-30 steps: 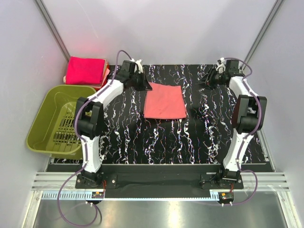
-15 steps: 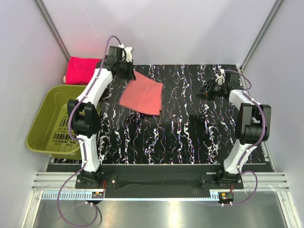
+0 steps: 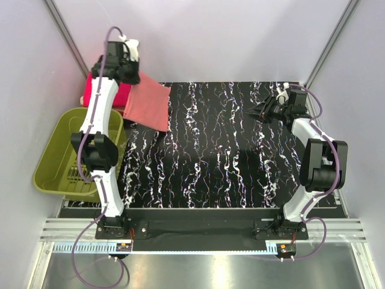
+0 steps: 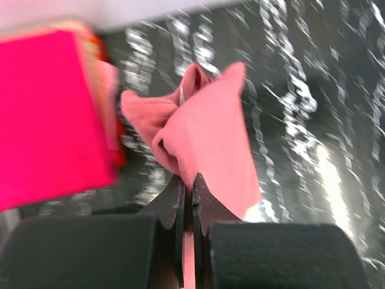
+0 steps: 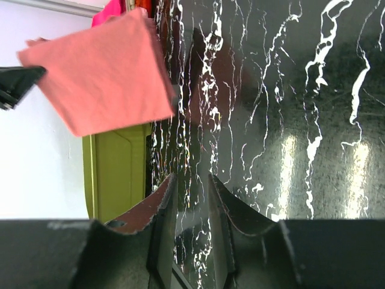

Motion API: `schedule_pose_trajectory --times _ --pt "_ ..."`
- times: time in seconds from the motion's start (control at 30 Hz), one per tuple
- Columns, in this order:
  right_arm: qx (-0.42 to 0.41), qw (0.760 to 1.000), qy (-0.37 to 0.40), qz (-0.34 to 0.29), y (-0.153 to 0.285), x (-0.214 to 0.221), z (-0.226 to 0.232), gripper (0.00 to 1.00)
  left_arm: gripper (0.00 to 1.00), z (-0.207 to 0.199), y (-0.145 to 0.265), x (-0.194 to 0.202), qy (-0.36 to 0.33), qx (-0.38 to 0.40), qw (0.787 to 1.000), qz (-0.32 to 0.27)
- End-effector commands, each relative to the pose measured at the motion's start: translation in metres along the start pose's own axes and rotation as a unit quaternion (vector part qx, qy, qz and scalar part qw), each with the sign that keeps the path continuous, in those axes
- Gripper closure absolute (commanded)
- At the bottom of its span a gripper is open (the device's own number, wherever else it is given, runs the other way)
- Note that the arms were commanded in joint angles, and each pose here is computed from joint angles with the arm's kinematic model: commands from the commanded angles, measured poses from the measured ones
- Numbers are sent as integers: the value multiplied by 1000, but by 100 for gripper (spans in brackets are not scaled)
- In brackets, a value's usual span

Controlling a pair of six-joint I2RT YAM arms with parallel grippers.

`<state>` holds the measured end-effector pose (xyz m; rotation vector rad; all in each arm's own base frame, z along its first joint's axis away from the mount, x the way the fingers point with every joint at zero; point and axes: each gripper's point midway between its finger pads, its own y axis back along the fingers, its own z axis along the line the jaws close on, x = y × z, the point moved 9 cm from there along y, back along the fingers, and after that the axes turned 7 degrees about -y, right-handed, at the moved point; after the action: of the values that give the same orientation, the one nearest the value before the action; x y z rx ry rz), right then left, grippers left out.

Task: Fold and stack the t-shirts
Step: Neatly place the folded tshirt to the corner

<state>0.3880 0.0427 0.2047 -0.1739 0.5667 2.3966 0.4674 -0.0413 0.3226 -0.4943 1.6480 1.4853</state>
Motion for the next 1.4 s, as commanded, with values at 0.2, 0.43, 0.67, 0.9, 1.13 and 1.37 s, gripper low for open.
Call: schedule_pose_trajectory --times 0.2,0.43,0.67,0.9,1.13,1.37 --pt "-38 999 38 -12 4 -5 20 66 100 62 32 -46 -70 -84 986 -123" --pt "-39 998 43 -14 2 -5 16 67 100 78 43 -49 -120 -91 979 -137" --pt "-39 998 47 -14 1 -4 15 67 100 105 64 -65 -141 -130 962 -192" --pt "-43 997 55 -21 1 -8 18 67 100 148 62 -48 -154 -158 955 -198" --pt "-37 997 56 -29 -3 -9 11 66 100 192 47 -42 -158 -202 941 -222" --pt "-30 998 53 -29 -7 -10 4 66 100 208 12 -39 -166 -256 919 -248"
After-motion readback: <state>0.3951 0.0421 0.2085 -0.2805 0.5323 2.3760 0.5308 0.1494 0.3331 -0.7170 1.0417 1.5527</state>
